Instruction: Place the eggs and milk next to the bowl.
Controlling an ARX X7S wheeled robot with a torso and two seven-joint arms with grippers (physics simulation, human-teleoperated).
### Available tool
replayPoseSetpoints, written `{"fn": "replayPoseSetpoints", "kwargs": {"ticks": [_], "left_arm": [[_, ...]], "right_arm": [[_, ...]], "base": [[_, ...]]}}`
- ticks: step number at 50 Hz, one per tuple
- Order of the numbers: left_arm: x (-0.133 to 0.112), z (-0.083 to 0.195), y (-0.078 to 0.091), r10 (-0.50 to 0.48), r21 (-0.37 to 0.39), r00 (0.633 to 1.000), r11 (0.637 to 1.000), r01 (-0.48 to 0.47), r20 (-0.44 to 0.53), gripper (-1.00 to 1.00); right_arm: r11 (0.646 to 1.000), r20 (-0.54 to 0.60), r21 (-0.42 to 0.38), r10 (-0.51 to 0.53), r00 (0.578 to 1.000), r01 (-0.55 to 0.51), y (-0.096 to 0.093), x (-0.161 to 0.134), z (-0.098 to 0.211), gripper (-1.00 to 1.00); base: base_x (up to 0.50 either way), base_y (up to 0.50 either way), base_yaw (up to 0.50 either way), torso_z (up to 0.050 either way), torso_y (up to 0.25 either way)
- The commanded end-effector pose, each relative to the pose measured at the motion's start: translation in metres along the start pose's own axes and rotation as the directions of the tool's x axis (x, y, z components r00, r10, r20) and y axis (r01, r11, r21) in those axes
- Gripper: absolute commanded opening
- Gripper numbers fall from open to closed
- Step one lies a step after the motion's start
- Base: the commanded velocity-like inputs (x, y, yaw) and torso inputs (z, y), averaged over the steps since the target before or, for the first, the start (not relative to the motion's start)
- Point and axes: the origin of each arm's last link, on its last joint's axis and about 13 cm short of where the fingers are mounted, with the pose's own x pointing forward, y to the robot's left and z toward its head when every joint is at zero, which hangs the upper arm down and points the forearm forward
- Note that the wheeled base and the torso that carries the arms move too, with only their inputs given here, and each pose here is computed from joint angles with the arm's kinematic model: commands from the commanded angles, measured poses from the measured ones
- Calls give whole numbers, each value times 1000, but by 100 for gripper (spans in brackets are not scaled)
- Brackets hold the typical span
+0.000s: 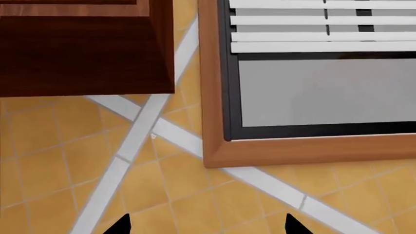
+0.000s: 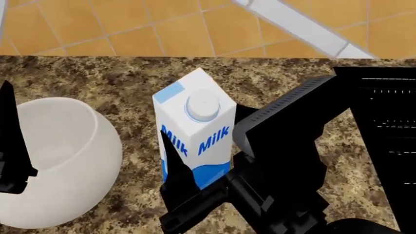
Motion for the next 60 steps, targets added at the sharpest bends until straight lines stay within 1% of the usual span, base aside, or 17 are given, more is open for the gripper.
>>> {"fn": "replayPoseSetpoints", "kwargs": {"ticks": [1, 6, 13, 28, 48, 60], "left_arm": [[5, 1, 3, 37, 2, 998, 999, -37, 45, 100], [5, 1, 3, 37, 3, 998, 999, -38, 47, 100], [5, 1, 3, 38, 5, 998, 999, -38, 45, 100], [5, 2, 5, 44, 6, 998, 999, -45, 49, 100], [3, 3, 7, 50, 11, 997, 999, -51, 52, 100], [3, 3, 7, 55, 14, 997, 998, -56, 56, 100]], "right_arm": [[999, 80, -53, 15, 997, -10, -3, 4, 11, -100], [999, 82, -49, 14, 997, -10, -3, 4, 10, -100], [999, 82, -38, 20, 996, -17, -3, 6, 8, -100], [999, 97, -4, 33, 995, -33, -11, 32, 6, -100], [997, 103, 27, 75, 992, -78, -12, 54, 0, -100], [995, 108, 37, 92, 990, -97, -10, 62, -2, -100]], "base": [[277, 62, 0, 0, 0], [277, 58, 0, 0, 2], [11, 0, 0, 0, 0], [0, 0, 0, 1, 1], [0, 0, 0, 0, 1], [0, 0, 0, 1, 1]]}}
